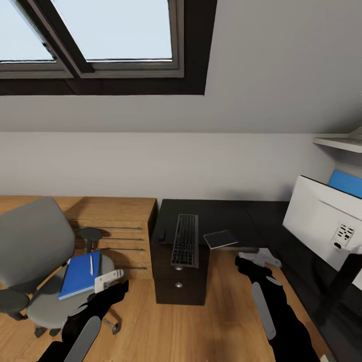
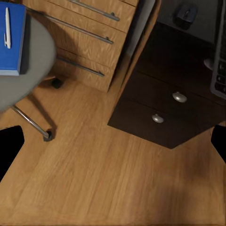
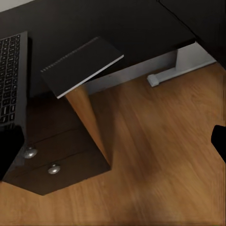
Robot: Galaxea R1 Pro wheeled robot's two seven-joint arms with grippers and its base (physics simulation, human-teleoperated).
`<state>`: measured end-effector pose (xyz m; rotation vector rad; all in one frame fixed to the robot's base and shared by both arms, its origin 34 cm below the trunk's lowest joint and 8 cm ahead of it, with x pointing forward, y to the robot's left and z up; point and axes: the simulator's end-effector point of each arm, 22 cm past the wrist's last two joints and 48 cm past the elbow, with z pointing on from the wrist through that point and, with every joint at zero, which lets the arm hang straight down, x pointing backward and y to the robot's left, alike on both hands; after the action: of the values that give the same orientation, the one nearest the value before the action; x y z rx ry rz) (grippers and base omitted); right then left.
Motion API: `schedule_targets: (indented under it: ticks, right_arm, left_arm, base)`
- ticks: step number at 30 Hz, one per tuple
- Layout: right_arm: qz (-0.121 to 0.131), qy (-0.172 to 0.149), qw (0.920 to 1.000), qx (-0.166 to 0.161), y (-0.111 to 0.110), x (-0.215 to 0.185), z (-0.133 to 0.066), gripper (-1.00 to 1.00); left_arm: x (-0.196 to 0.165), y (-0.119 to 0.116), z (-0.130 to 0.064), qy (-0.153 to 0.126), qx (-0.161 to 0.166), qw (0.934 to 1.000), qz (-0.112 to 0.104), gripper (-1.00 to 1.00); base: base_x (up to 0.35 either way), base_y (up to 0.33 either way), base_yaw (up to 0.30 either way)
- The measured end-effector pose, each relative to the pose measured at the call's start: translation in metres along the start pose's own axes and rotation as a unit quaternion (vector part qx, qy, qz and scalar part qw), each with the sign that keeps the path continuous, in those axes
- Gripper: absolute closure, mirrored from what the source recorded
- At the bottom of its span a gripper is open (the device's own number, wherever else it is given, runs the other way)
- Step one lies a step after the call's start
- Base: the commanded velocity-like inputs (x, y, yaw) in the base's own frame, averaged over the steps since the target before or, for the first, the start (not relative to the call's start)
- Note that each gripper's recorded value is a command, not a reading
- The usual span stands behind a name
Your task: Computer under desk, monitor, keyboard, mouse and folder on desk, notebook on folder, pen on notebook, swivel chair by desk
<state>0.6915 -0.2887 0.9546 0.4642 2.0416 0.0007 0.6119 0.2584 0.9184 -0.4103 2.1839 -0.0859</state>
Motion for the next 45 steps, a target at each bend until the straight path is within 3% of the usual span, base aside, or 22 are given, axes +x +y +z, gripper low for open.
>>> schedule_targets:
  ticks: [31, 37, 45]
  right_arm:
    - [-0.004, -0.001, 1.0, 0.004, -0.003, 0.0, 0.001, -1.0]
    - [-0.03, -0.042, 0.9985, 0.02, -0.01, -0.017, 0.0, -1.0]
    - [-0.043, -0.051, 0.9974, 0.028, -0.014, -0.017, 0.002, -1.0]
  left_arm:
    - [0.001, 0.0, 0.0, 0.0, 0.0, 1.0, 0.0, -1.0]
    - [0.0, 0.0, 0.0, 0.0, 0.0, 1.0, -0.001, -1.0]
    - [0.0, -0.001, 0.0, 0.0, 0.0, 1.0, -0.001, -1.0]
  base:
    - [-0.31, -0.131, 0.0]
    - [-0.173, -0.287, 0.0]
    - [-0.077, -0.307, 0.0]
